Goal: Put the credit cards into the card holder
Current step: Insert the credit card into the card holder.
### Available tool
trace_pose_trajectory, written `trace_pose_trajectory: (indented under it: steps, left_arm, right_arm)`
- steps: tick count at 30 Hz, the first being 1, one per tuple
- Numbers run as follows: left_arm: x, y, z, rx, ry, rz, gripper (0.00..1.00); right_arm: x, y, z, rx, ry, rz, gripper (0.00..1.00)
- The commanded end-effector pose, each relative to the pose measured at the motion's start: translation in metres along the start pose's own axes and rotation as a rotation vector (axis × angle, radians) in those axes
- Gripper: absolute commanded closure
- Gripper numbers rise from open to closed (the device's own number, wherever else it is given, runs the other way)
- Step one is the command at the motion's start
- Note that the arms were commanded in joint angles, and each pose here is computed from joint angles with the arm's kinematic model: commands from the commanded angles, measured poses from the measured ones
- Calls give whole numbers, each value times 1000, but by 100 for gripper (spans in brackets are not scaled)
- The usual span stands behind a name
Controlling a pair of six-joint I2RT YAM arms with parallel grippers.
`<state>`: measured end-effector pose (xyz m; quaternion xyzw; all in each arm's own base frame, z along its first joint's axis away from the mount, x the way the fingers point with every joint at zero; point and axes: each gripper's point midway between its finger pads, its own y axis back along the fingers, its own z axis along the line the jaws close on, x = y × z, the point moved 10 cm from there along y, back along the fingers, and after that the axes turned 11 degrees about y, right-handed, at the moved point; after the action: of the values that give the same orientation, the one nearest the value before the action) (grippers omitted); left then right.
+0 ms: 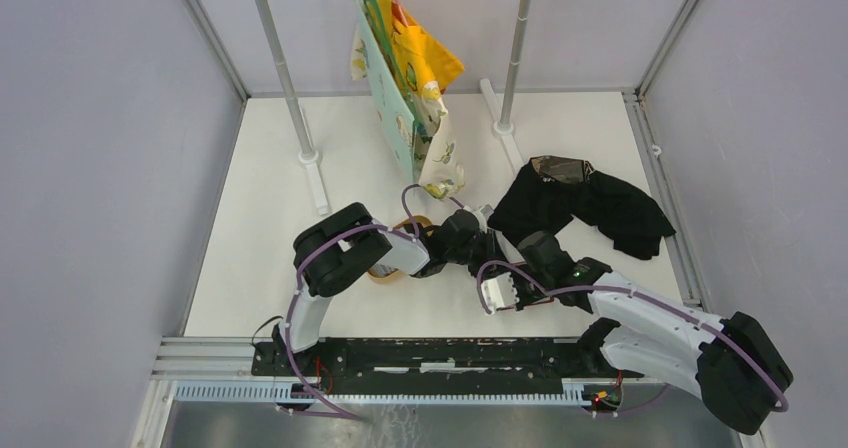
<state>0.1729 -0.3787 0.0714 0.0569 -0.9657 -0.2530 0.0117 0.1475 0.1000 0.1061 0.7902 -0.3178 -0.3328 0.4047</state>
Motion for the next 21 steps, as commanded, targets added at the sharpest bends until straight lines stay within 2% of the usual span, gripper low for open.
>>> trace_pose_trajectory:
  steps: [1, 6, 13, 21]
  left_arm:
    - [4, -3, 23, -71, -39, 23, 73]
    - [2, 0, 17, -57, -56, 11, 72]
    - [-1, 13, -3, -16, -125, -33, 67]
    - [5, 37, -35, 35, -284, -92, 65]
  right_arm:
    - [7, 7, 2, 25, -35, 56, 90]
    - [10, 10, 3, 32, -67, 30, 90]
    - [-1, 31, -5, 69, -96, -240, 86]
    - [8, 50, -10, 181, -153, -266, 80]
